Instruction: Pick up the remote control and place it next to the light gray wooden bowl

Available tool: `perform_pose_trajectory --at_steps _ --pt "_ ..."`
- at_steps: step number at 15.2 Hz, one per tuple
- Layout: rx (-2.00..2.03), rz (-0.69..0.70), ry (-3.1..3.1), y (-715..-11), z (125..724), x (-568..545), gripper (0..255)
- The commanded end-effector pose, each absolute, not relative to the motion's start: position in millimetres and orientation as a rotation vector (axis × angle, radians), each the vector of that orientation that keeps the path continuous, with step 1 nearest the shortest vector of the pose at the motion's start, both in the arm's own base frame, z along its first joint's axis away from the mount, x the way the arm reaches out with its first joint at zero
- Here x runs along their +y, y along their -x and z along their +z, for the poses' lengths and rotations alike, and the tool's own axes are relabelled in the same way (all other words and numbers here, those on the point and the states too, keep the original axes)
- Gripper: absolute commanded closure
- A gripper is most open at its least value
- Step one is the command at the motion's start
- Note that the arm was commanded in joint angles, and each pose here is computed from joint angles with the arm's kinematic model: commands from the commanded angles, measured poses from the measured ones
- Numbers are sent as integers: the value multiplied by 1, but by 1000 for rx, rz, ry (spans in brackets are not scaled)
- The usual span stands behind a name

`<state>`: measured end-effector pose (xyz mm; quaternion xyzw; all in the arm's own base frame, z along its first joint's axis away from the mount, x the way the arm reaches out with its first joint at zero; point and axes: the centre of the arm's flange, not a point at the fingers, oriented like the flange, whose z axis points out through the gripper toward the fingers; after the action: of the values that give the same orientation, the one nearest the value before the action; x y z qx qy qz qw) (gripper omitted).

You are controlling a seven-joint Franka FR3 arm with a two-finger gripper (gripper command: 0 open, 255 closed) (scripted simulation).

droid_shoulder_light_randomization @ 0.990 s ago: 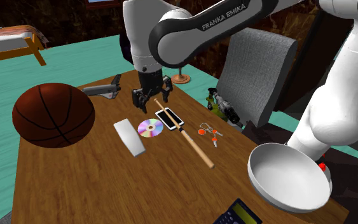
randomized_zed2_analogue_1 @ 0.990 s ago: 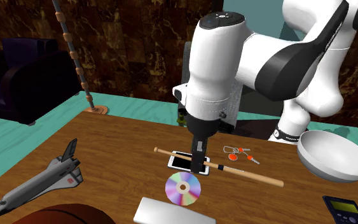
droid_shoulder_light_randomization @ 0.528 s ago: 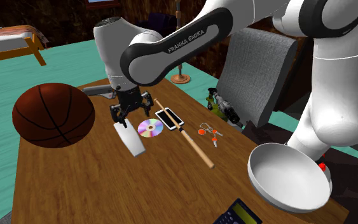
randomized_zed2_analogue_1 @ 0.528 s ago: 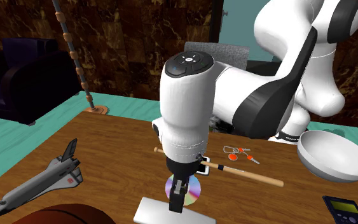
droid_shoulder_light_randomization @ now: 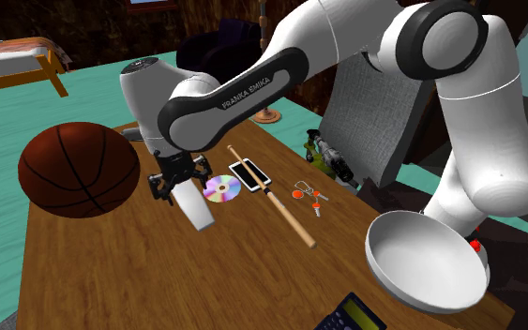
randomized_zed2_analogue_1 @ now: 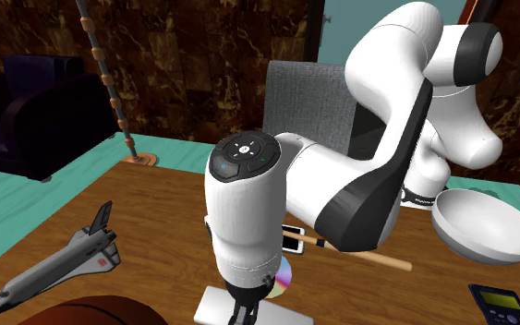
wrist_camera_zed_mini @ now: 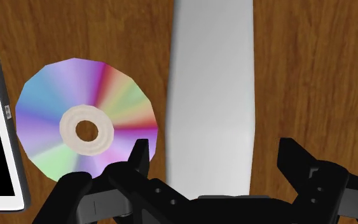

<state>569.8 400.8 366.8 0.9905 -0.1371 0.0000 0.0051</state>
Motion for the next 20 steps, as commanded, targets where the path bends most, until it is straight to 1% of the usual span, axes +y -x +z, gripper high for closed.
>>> perform_pose_trajectory --at_steps 1,3,11,12,20 --pt "-430 0 -3102 -570 356 400 0" --pt "-430 0 -3102 -570 348 400 0" --pt "-430 0 -3102 -570 348 400 0" --pt "-430 0 -3102 -570 348 400 255" --pt "-430 0 -3102 -570 348 399 255"
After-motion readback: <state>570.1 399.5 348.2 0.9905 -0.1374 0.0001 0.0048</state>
